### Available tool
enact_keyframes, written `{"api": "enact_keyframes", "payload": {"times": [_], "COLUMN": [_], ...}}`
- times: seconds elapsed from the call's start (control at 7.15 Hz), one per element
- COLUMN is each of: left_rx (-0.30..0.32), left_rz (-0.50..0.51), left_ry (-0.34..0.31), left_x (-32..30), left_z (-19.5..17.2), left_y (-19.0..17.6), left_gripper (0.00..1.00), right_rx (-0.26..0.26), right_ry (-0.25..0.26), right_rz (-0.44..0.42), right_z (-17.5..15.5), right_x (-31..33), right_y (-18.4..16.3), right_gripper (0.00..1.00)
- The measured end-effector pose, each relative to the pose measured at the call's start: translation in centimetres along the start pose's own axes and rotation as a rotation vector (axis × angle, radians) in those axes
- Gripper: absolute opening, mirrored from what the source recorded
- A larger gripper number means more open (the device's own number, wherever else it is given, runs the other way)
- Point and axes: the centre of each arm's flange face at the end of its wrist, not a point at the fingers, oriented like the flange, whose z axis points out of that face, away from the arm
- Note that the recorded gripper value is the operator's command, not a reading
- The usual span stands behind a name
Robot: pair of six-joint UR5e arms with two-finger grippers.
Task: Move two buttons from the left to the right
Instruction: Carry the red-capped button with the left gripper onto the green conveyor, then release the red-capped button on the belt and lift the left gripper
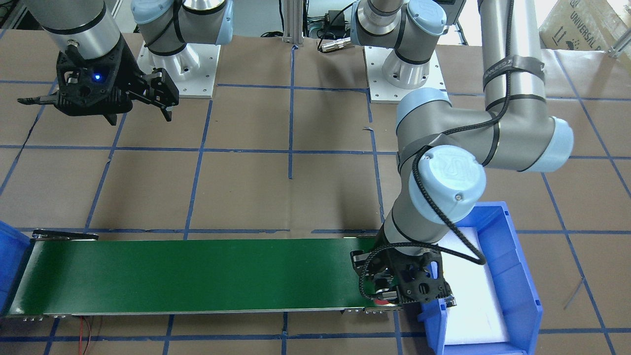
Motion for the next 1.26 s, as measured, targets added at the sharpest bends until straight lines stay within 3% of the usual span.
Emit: {"api": "enact_keyframes", "payload": {"times": [0.42,0.56,0.7,0.84,1.26], "left_rx": [-0.046,-0.066,-0.081,-0.089,-0.076], "left_rz": [0.024,0.025,0.015,0.003,-0.008], "left_ry": [-0.01,-0.015,-0.019,-0.022,-0.014], "left_x": [1.8,2.0,2.0,2.0,1.0], "left_z": [3.1,4.0,4.8,5.2,4.4], "left_y": [1.2,1.9,2.3,2.5,1.7], "left_gripper": [0.16,0.22,0.71,1.0,1.0], "right_rx": [-0.001,-0.002,-0.001,-0.001,-0.002], "right_ry": [0.0,0.0,0.0,0.0,0.0], "right_rz": [0.0,-0.001,-0.001,-0.001,-0.002], "right_z": [0.0,0.1,0.1,0.0,0.1], "right_x": [0.0,0.0,0.0,0.0,0.0], "right_y": [0.0,0.0,0.0,0.0,0.0], "right_gripper": [1.0,1.0,1.0,1.0,1.0]}}
